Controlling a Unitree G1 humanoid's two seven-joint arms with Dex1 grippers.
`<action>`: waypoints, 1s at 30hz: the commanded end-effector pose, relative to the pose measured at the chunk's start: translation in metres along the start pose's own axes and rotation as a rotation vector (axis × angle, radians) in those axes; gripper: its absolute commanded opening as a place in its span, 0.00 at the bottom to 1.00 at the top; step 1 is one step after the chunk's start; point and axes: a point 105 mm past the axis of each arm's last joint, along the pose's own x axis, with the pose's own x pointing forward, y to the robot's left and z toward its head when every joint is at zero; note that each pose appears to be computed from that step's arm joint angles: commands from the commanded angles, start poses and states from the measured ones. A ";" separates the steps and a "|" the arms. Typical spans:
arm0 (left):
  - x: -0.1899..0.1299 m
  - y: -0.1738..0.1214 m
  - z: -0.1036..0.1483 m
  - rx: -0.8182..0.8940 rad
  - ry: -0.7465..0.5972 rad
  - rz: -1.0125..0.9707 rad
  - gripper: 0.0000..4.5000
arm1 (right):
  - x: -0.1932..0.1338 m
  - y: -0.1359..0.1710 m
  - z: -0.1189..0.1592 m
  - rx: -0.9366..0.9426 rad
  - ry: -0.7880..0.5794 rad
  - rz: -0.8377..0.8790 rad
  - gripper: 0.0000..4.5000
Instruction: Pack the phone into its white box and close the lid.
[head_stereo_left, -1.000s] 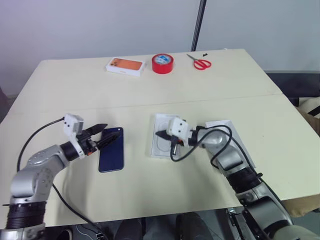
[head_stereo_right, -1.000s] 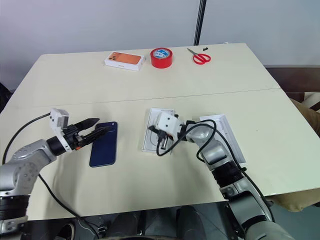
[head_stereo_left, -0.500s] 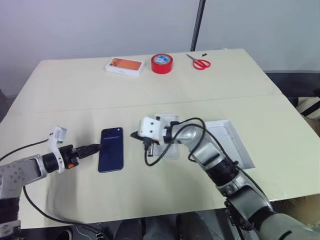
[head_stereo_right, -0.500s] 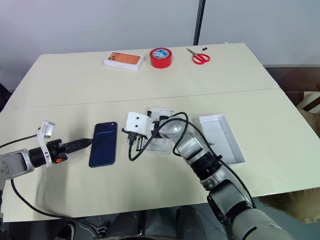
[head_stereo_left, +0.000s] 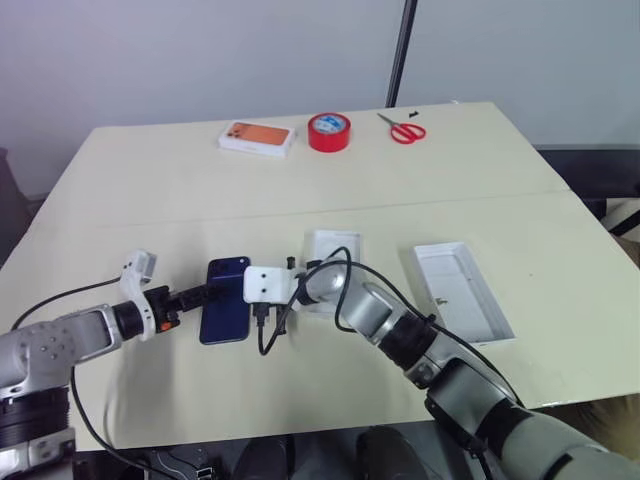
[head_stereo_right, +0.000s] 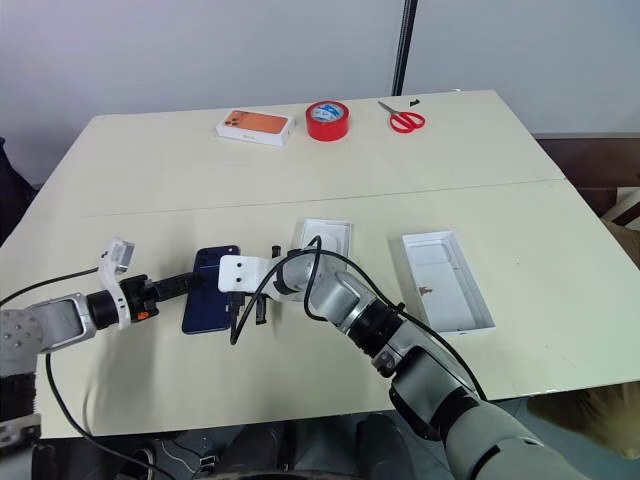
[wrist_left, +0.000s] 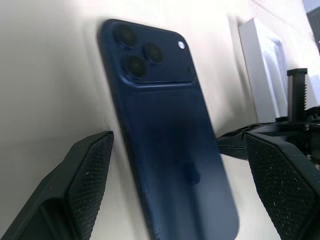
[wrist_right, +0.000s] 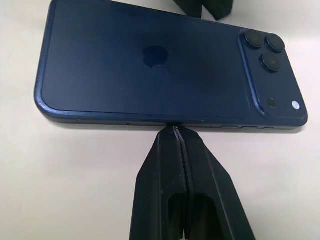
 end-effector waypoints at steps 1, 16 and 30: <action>0.021 -0.004 -0.056 -0.205 0.235 -0.044 0.96 | 0.002 0.000 -0.001 -0.011 0.009 -0.015 0.00; 0.019 -0.005 -0.041 -0.291 0.193 -0.062 0.55 | -0.005 -0.007 -0.014 0.014 0.025 -0.054 0.00; 0.015 0.000 -0.044 -0.364 0.181 -0.077 0.03 | -0.012 -0.016 -0.012 0.054 -0.006 -0.095 0.00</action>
